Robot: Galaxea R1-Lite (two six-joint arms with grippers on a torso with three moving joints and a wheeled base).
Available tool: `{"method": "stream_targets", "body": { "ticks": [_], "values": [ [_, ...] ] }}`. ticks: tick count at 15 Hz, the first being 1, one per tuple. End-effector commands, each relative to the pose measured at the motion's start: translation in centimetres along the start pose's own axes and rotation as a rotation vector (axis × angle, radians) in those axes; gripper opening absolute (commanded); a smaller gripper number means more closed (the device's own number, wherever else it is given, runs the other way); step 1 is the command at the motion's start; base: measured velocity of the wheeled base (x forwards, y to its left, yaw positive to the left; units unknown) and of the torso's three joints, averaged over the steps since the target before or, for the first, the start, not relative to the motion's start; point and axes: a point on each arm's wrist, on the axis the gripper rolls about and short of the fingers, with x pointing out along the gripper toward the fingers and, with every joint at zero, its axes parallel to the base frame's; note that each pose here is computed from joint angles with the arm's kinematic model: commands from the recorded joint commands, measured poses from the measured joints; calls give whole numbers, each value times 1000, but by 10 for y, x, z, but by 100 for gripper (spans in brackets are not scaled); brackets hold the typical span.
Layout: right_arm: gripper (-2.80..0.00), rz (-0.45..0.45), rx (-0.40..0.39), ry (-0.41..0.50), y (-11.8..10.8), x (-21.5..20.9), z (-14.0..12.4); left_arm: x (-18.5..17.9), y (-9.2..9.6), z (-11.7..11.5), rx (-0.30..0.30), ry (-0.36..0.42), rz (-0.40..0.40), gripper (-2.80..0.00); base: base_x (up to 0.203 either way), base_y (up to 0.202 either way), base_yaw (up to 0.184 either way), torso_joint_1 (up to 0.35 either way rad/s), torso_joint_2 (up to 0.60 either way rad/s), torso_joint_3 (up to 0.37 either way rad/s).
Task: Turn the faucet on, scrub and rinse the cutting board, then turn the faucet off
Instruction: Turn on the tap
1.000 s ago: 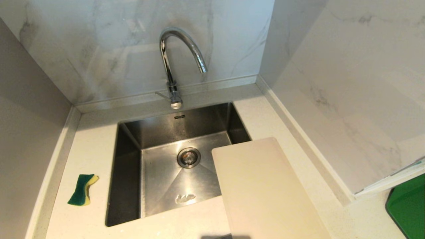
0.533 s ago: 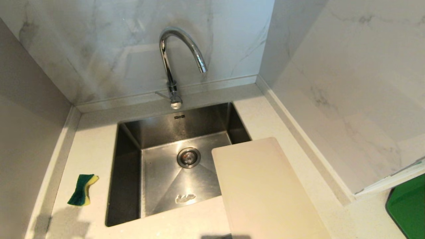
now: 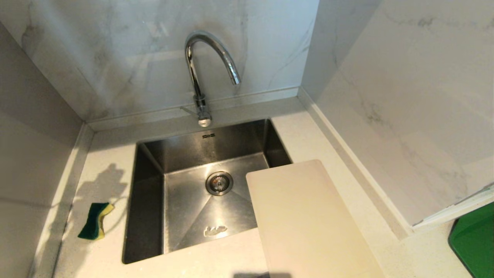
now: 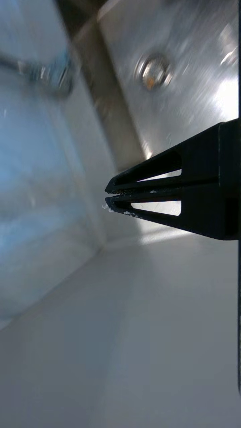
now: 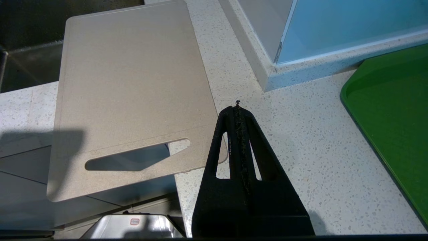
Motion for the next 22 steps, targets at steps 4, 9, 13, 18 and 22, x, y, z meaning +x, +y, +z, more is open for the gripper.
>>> {"method": "stream_targets", "body": {
  "ticks": [4,9,13,18,22],
  "values": [
    [-280,1,0,0,0,0,0,105,-45,10,30,87,85,-280,0,0,0,0,0,0],
    [-280,1,1,0,0,0,0,152,-114,19,-126,81,102,-280,0,0,0,0,0,0],
    [-280,1,1,0,0,0,0,163,-162,16,-378,109,53,-280,0,0,0,0,0,0],
    [-280,1,1,0,0,0,0,196,-206,-6,-662,149,-17,-280,0,0,0,0,0,0],
    [-280,1,1,0,0,0,0,215,-223,-21,-718,100,-15,-280,0,0,0,0,0,0]
  ]
}}
